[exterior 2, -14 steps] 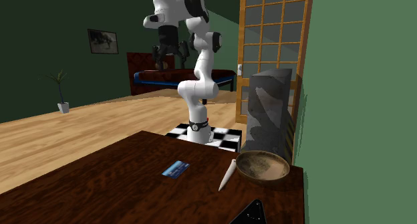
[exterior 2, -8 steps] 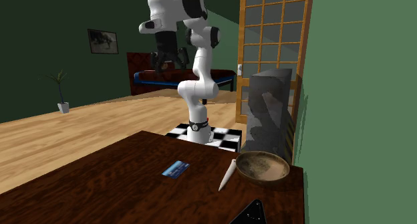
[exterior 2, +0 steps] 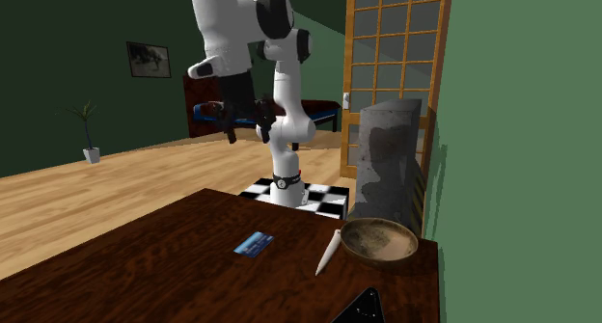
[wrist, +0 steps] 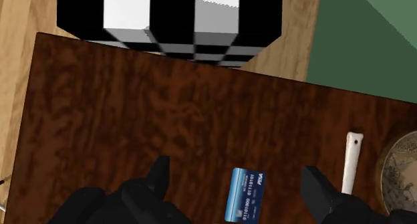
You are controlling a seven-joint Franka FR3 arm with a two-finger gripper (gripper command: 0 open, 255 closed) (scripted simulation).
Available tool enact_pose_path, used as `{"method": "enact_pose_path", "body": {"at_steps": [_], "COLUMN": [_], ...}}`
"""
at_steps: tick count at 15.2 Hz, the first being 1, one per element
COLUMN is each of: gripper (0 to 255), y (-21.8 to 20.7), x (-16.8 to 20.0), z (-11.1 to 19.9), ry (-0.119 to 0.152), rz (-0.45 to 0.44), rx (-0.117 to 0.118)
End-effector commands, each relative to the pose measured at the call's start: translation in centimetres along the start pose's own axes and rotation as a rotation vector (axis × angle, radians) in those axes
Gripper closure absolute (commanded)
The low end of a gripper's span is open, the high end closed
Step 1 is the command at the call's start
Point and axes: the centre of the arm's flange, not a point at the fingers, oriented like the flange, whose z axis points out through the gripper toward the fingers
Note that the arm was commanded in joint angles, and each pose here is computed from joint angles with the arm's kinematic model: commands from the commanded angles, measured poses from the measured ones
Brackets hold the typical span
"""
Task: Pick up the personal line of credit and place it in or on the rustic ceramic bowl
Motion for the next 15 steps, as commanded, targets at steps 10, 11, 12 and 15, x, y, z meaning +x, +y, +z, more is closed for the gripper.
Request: {"method": "enact_pose_path", "body": {"at_steps": [10, 11, 12, 15], "gripper": [0, 0, 0, 0], "y": [-3.8, -4.1, -4.4, -4.8], "x": [13.9, 15.0, 16.1, 17.6], "z": [11.0, 12.2, 13.4, 15.9], "ry": [-0.285, -0.311, -0.336, -0.379], "rz": [0.092, 0.100, 0.108, 0.122], "rx": [-0.028, -0.031, -0.033, -0.038]}}
